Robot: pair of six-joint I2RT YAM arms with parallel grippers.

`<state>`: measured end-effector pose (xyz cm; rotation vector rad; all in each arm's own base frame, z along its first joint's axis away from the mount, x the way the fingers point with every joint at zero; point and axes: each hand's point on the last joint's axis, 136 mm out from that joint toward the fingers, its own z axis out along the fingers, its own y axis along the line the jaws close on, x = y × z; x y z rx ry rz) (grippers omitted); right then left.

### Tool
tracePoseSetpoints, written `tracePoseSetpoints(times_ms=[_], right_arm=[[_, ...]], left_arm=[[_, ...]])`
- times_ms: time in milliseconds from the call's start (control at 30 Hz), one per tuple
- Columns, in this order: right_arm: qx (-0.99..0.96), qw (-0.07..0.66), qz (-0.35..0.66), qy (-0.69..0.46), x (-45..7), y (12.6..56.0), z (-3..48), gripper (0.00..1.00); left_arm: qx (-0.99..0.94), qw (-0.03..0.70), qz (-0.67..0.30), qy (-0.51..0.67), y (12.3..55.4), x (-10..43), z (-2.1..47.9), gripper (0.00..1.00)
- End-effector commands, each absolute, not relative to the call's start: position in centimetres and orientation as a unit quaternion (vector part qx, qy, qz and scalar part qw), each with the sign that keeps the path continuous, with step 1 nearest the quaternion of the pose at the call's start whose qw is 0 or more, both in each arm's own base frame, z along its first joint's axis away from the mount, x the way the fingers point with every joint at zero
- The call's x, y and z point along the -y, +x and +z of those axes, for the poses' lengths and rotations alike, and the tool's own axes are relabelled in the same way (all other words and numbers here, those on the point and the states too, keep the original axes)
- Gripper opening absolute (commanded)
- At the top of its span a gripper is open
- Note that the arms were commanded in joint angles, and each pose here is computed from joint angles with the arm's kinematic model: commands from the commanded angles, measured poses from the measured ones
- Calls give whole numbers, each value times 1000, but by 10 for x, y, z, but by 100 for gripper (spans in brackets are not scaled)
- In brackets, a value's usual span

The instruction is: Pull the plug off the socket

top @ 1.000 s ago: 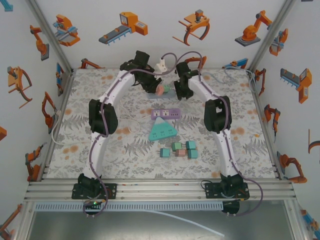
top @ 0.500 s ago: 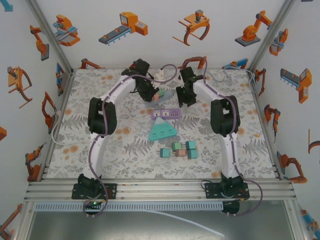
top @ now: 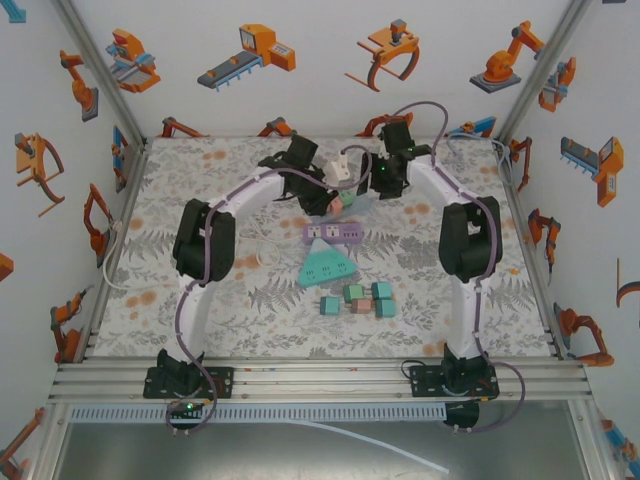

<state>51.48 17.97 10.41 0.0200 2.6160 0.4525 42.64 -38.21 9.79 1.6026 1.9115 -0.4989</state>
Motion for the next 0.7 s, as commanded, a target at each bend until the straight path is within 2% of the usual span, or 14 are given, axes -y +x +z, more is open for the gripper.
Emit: tracePoseSetpoints(times_ms=[0, 333, 667], right_arm=[[-961, 234, 141, 24, -168, 516, 91, 62], [-977, 198, 71, 29, -143, 502, 50, 57], [-986, 159, 42, 24, -135, 479, 12, 54]], left_arm=[[-670, 326, -227, 627, 413, 408, 128, 0], [-672, 339, -212, 624, 422, 410, 133, 0], [-673, 365, -197, 613, 431, 420, 144, 0]])
